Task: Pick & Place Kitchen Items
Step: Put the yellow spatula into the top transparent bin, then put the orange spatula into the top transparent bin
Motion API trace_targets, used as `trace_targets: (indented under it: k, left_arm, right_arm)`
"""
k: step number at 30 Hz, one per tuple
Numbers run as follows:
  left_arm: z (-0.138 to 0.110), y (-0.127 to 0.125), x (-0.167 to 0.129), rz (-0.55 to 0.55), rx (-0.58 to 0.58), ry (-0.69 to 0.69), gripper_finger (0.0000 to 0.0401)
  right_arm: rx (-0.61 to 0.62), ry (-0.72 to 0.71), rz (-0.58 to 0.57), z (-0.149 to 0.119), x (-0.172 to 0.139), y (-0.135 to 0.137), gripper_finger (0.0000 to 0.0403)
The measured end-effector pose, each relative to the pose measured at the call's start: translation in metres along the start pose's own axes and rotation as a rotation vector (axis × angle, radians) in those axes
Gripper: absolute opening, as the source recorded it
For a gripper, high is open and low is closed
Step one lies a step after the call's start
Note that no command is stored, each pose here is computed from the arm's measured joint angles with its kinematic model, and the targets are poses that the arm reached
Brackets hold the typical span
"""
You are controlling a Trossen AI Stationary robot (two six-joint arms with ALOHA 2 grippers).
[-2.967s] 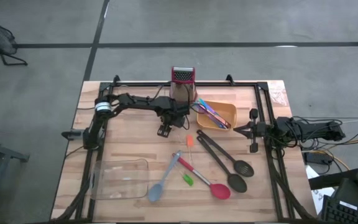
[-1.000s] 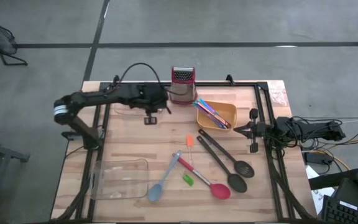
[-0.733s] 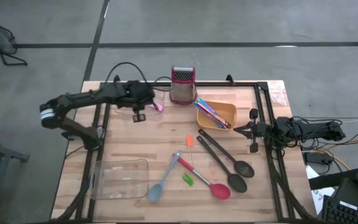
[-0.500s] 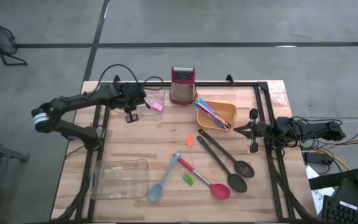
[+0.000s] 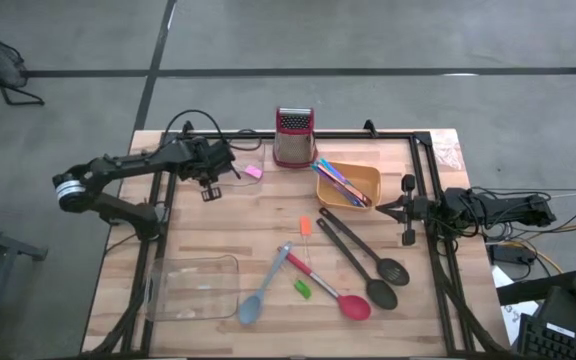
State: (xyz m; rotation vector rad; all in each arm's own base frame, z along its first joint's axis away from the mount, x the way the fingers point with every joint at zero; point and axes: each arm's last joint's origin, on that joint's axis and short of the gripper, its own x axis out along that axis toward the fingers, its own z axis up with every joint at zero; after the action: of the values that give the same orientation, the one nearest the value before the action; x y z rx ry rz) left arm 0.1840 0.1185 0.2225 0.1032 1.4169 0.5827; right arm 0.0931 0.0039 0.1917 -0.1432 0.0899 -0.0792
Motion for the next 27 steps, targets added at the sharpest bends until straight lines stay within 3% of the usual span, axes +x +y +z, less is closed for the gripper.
trace_targets:
  k: [10,20,27]
  left_arm:
    - [0.003,0.003,-0.004,0.012,-0.049,-0.017,0.0058]
    - [0.003,0.004,-0.005,0.070,-0.036,-0.006,0.0166]
    - [0.020,0.003,-0.028,0.045,-0.007,-0.112,0.0186]
  right_arm:
    - [0.000,0.000,0.000,0.000,0.000,0.000,0.0009]
    - [0.000,0.000,0.000,0.000,0.000,0.000,0.0009]
    - [0.000,0.000,0.000,0.000,0.000,0.000,0.0009]
